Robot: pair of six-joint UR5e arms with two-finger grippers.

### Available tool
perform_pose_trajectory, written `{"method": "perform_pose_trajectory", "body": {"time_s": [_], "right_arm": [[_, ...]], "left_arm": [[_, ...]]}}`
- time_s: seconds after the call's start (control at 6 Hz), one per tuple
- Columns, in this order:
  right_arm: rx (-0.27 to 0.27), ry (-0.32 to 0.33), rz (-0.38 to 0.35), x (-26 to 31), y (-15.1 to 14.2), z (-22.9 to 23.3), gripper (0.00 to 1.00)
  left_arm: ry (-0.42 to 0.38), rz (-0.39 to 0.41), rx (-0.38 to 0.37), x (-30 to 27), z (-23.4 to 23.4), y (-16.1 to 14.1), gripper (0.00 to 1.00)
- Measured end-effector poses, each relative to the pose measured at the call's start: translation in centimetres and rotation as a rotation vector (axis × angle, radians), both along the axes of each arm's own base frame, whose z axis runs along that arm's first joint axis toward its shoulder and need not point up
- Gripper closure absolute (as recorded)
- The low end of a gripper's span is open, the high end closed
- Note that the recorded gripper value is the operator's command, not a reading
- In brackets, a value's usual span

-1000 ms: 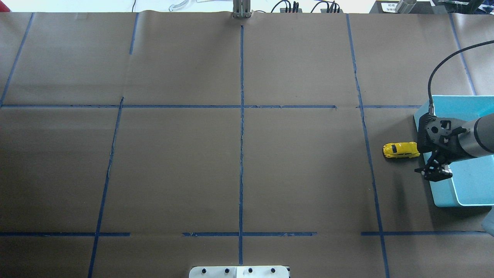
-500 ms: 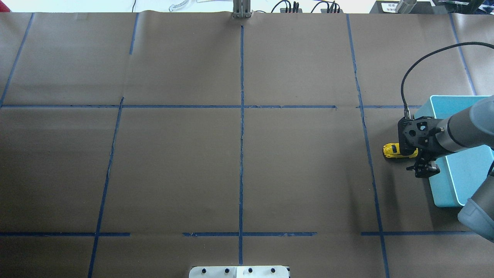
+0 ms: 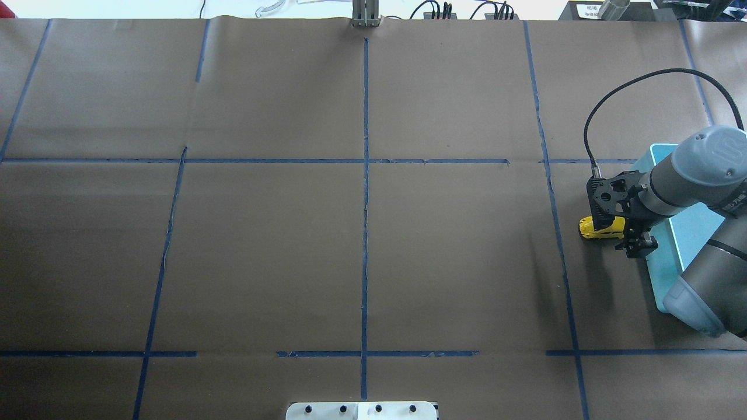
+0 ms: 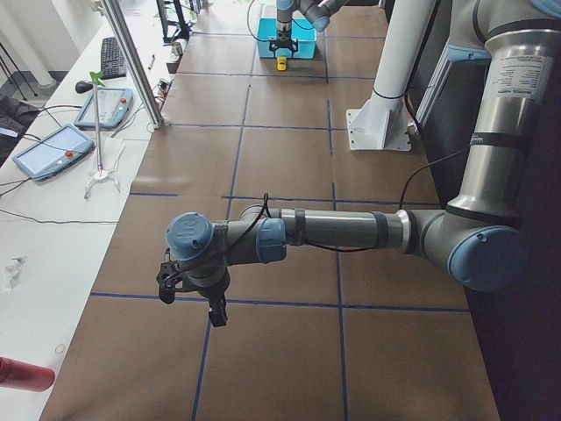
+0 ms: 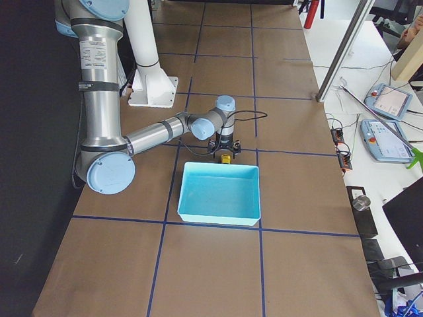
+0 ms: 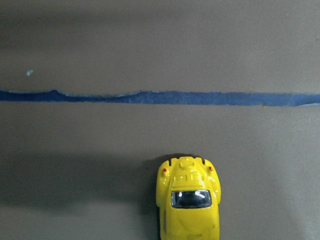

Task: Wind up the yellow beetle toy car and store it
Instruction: 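Lower the right gripper and grasp the yellow car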

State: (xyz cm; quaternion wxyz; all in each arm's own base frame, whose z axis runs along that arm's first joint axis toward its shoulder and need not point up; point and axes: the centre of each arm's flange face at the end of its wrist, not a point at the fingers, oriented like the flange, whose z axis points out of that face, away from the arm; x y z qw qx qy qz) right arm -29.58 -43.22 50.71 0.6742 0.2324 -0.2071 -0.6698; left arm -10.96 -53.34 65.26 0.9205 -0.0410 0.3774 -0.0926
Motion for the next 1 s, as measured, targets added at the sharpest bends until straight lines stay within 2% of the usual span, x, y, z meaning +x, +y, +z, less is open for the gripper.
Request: {"method": "perform_pose_trajectory", "body": {"time_s": [1.0], "right_arm": [[-0.014,0.023,0.012,-0.84,-0.9,1.23,0.03]], "left_arm": [[0.0,0.005,0.006,0.2,-0.2,-0.18,0.0]]}}
